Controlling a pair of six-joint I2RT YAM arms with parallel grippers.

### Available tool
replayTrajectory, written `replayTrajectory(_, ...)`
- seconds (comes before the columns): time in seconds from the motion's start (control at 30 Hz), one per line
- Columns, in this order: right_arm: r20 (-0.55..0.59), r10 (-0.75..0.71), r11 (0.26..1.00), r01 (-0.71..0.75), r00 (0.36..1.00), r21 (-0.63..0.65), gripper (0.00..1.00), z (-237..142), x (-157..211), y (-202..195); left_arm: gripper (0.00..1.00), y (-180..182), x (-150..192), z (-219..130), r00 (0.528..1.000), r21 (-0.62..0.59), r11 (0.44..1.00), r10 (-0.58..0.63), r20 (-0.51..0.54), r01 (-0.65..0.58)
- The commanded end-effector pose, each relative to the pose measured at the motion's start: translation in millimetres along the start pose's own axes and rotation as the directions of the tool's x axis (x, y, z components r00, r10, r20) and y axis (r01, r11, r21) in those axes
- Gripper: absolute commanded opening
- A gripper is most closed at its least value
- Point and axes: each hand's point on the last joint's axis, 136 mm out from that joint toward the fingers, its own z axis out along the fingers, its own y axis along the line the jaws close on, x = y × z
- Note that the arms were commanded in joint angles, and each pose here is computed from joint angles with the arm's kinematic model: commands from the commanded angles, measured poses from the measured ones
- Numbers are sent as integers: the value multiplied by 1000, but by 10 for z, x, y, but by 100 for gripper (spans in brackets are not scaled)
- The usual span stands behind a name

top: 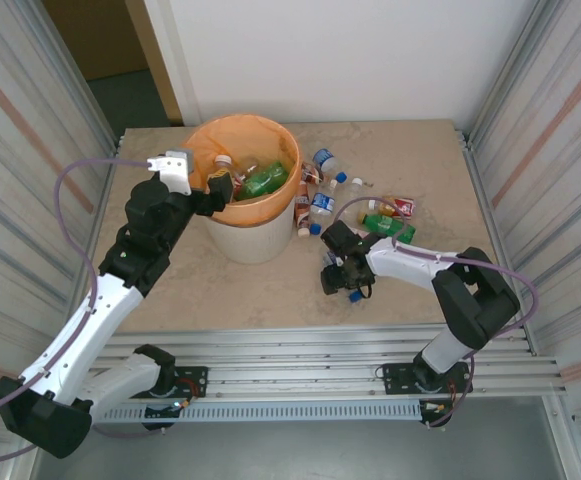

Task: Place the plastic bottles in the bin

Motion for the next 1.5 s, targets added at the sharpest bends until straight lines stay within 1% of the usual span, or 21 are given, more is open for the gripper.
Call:
replayTrajectory(0.0,-15,-10,1000,10,1000,-19,69,98,36,42,93,60,-126,-35,998,-22,999,-31,53,32)
replayTrajectory(0.1,-28,-14,1000,14,1000,-20,62,136,54,60,93,70,-129,-42,998,-25,999,-35,56,36)
replayTrajectory(0.17,-30,-22,1000,21,999,-18,56,140,53,76,93,76,-115,-44,998,-27,999,-38,53,39)
replayTrajectory(0.27,-18,-33,999,33,999,-15,48,114,23,101,93,89,-119,-55,997,-31,999,-41,57,43)
replayTrajectory(0.4,14,-54,998,54,998,-12,40,20,-49,157,93,88,-141,-73,997,-28,998,-50,65,52)
replayTrajectory(0.5,69,-83,996,84,994,-9,37,-124,-132,222,92,80,-166,-94,996,-21,998,-61,70,63)
replayTrajectory(0.6,149,-105,994,108,983,-11,35,-334,-242,283,92,44,-203,-127,995,0,997,-73,73,73)
replayTrajectory(0.77,306,-116,990,133,945,-36,30,-737,-383,341,92,-98,-276,-184,993,83,993,-91,73,85)
replayTrajectory(0.87,410,-94,990,129,907,-58,29,-1009,-471,326,92,-247,-324,-206,993,159,983,-100,62,89)
replayTrajectory(0.93,483,-74,989,125,873,-74,26,-1209,-533,312,92,-376,-363,-218,993,215,973,-102,60,87)
replayTrajectory(1.0,550,-53,987,127,834,-96,26,-1405,-589,306,92,-539,-398,-231,994,284,955,-101,53,82)
replayTrajectory(1.13,672,-23,978,155,740,-137,27,-1805,-692,322,92,-917,-456,-240,995,433,898,-97,24,77)
replayTrajectory(1.23,743,-4,975,168,669,-146,27,-2046,-775,318,92,-1196,-453,-220,997,518,852,-82,-3,72)
replayTrajectory(1.27,755,-2,974,171,656,-146,26,-2072,-801,327,92,-1272,-458,-214,997,539,840,-76,-8,69)
replayTrajectory(1.33,800,18,970,184,600,-159,25,-2265,-840,329,92,-1443,-440,-189,997,584,809,-65,-29,70)
replayTrajectory(1.47,834,24,966,203,552,-162,24,-2410,-903,354,92,-1736,-414,-158,996,666,741,-57,-62,84)
